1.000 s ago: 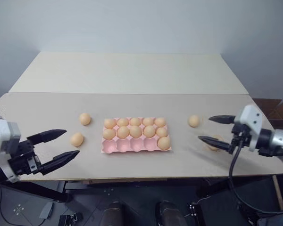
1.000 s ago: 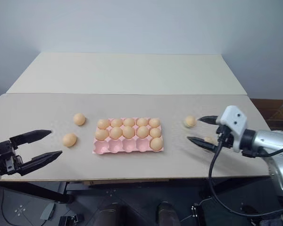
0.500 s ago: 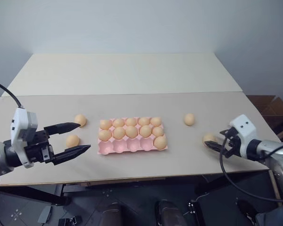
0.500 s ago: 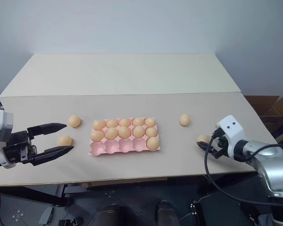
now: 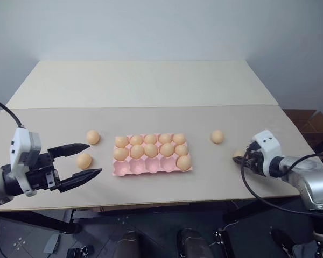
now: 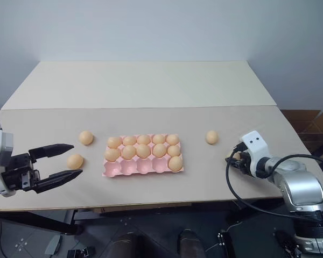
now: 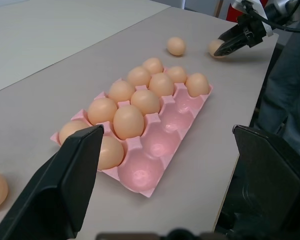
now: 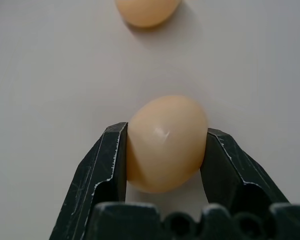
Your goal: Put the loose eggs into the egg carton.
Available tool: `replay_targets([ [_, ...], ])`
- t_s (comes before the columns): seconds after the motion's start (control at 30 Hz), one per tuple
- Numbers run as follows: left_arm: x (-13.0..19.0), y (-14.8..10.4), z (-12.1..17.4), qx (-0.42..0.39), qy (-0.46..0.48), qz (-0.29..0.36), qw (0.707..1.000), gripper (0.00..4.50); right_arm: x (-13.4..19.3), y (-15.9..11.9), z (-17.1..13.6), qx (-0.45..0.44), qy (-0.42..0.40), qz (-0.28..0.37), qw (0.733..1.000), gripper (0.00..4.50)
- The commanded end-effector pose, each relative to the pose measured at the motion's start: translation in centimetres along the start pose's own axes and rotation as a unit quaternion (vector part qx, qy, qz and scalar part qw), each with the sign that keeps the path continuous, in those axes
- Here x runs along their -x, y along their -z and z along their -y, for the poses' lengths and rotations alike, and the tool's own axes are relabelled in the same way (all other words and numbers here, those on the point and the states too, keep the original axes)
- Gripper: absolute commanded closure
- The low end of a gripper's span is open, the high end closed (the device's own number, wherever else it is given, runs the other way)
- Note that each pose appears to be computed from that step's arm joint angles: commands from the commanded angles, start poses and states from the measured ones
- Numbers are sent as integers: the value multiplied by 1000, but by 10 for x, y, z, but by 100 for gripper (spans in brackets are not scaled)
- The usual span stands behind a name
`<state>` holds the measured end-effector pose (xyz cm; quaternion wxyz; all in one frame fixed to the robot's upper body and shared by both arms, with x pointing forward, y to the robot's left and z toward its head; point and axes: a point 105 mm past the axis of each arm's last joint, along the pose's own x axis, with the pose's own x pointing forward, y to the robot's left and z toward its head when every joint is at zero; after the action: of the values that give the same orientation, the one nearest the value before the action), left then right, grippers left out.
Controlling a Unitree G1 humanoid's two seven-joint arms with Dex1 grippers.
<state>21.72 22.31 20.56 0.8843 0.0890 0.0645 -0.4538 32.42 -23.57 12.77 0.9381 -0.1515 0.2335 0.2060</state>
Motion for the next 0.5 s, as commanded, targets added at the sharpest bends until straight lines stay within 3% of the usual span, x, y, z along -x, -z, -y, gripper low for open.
replay_targets([
  [0.03, 0, -10, 0, -33, -2, 10, 999, 0, 5, -58, -50, 58, -74, 95, 991, 257],
  [0.23, -3, -11, 0, -35, 2, 12, 999, 0, -7, -84, -126, 88, -192, 140, 967, 257],
  [0.43, 0, -10, 2, -34, -3, 11, 999, 0, -18, -78, -165, 107, -243, 128, 956, 257],
  [0.5, 0, -10, 3, -34, -5, 11, 999, 0, -23, -75, -168, 111, -239, 120, 957, 185],
])
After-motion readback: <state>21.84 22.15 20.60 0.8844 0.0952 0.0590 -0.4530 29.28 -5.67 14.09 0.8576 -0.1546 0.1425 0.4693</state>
